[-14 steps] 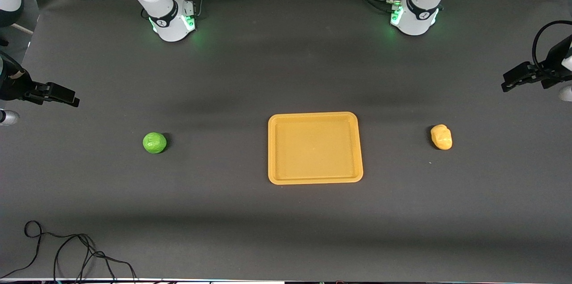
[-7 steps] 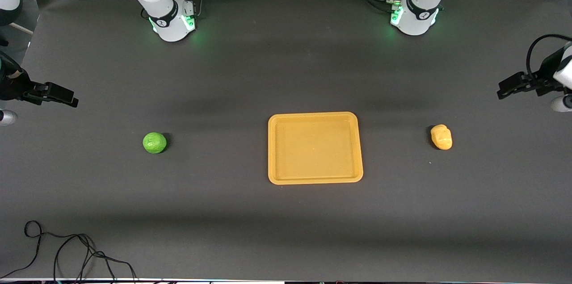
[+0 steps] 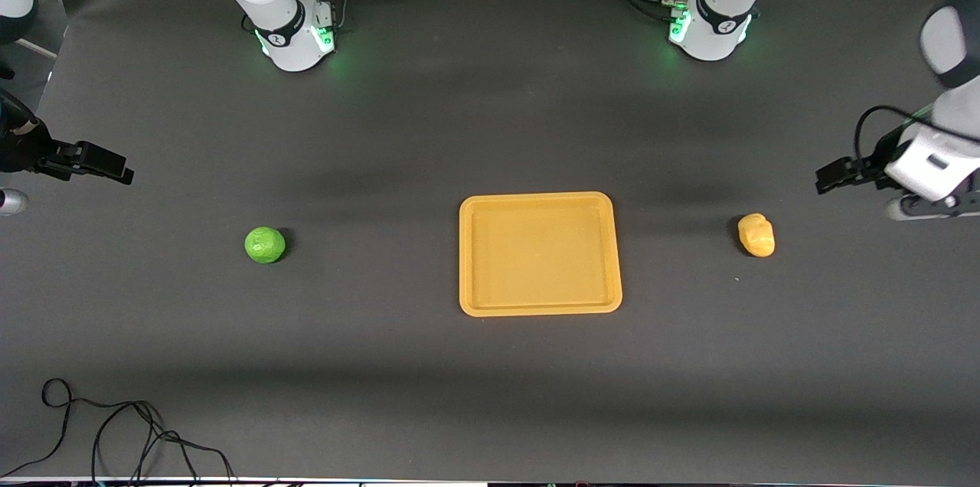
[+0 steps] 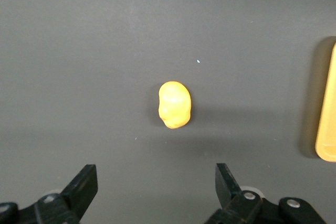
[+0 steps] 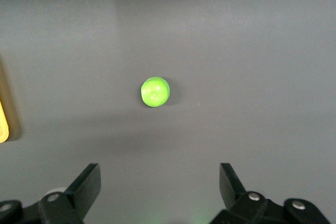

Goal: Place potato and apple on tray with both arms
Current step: 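Lower the left gripper onto the yellow potato and close it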

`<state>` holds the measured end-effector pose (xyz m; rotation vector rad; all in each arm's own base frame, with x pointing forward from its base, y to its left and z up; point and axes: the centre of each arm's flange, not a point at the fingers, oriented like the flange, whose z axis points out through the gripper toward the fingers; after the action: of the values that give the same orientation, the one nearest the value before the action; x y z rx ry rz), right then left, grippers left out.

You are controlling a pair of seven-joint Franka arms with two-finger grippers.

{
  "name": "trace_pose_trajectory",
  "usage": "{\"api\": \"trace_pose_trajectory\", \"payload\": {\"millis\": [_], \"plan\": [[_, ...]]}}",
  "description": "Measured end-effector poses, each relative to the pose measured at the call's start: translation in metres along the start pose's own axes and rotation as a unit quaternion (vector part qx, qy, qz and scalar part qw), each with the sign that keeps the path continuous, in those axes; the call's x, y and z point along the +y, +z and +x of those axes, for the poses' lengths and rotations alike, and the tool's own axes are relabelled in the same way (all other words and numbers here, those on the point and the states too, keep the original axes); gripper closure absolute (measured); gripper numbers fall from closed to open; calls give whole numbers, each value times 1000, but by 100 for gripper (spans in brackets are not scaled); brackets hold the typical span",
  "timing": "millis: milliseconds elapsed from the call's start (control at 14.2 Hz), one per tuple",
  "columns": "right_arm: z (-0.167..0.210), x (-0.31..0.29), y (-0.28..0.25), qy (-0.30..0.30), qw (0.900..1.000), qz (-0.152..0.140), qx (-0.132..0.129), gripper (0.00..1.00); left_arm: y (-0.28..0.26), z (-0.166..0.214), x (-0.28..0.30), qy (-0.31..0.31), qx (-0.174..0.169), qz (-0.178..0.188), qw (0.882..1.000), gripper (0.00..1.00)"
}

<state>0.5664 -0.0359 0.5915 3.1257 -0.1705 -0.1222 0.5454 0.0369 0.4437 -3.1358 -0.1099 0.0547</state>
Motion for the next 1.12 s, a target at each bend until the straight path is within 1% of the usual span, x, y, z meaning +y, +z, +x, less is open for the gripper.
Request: {"api": "trace_pose_trajectory", "payload": {"millis": [70,421,702,912,1123], "plan": [[0,0,0,0,1000,0,0,0,21,3,0,0,3,-1,1000,0],[2,0,2,0,1000,0,1,0,118,24,2,2,-2,-8,1000,0],[3,0,3,0,1000,0,2,0,190,31,6,4,-16,-14,1000,0],[3,0,3,0,1000,0,3,0,221,26,9,5,-15,-16,1000,0],[4,0,2,0,1000,0,5,0,232,20,12,8,-22,-17,1000,0]]}}
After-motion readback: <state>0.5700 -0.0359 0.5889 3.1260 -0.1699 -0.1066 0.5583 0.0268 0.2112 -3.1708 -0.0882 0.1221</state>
